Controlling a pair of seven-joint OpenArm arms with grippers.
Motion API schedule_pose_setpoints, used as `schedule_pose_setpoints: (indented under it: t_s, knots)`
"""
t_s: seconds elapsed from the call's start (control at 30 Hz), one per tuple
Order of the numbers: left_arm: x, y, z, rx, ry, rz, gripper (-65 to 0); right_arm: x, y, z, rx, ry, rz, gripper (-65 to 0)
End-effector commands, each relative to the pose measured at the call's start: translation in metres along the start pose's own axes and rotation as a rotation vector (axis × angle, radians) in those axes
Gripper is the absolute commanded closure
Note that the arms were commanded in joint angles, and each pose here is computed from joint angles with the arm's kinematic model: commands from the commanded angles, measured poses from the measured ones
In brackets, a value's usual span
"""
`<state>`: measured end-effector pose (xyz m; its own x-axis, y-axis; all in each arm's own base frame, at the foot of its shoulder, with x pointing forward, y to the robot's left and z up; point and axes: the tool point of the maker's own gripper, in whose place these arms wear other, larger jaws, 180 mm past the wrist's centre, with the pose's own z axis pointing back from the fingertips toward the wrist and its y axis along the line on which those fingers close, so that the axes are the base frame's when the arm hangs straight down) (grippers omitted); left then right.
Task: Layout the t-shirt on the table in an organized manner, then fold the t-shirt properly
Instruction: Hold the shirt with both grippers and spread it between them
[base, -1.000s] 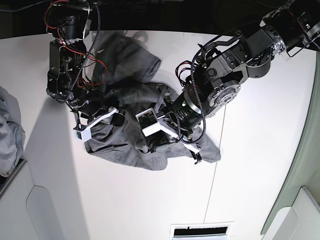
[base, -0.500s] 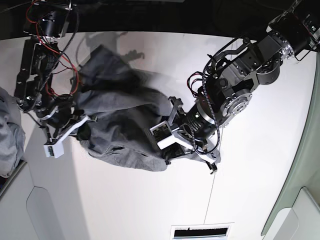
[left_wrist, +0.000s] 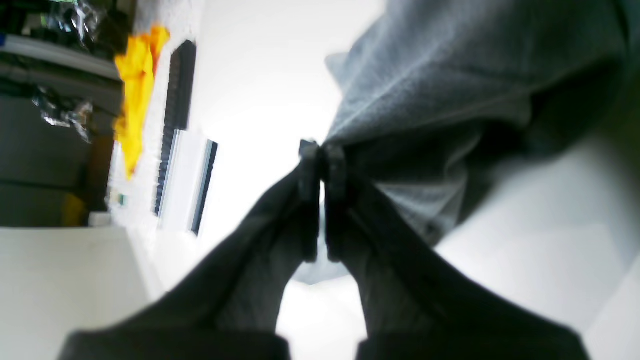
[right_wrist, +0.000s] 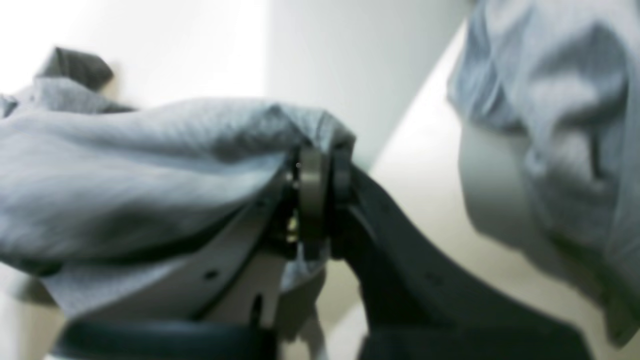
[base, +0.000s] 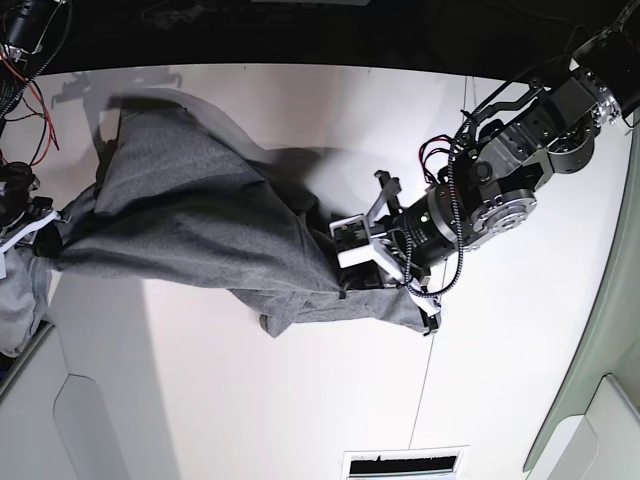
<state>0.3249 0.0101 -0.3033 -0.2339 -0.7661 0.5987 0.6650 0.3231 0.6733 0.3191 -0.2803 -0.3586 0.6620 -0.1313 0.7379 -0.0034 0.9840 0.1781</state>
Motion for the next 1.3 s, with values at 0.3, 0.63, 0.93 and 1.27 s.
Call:
schedule_pose_setpoints:
  t_s: [0.3,0.63,0.93,1.27]
  knots:
    - [0.058,-0.021,-0.027,-0.085,-0.122,0.183,-33.1,0.014,0.011,-0.002,0.032,-0.049,-0.013,-20.6]
    - [0.001,0.024,-0.015,0.085,0.033,0.281,-33.0,0.017,0.074,0.004,0.312,-0.085,-0.046,-32.9]
    - [-0.003,-0.043,0.025,-0.128,0.016,0.347,-32.8,-0.054,0.157,-0.004,0.527,0.129,0.039,-32.8]
    - [-0.062,-0.061,-0.029,0.023,0.194,0.413,-32.8,-0.109,0.179,-0.009,0.502,0.273,0.212,-32.8]
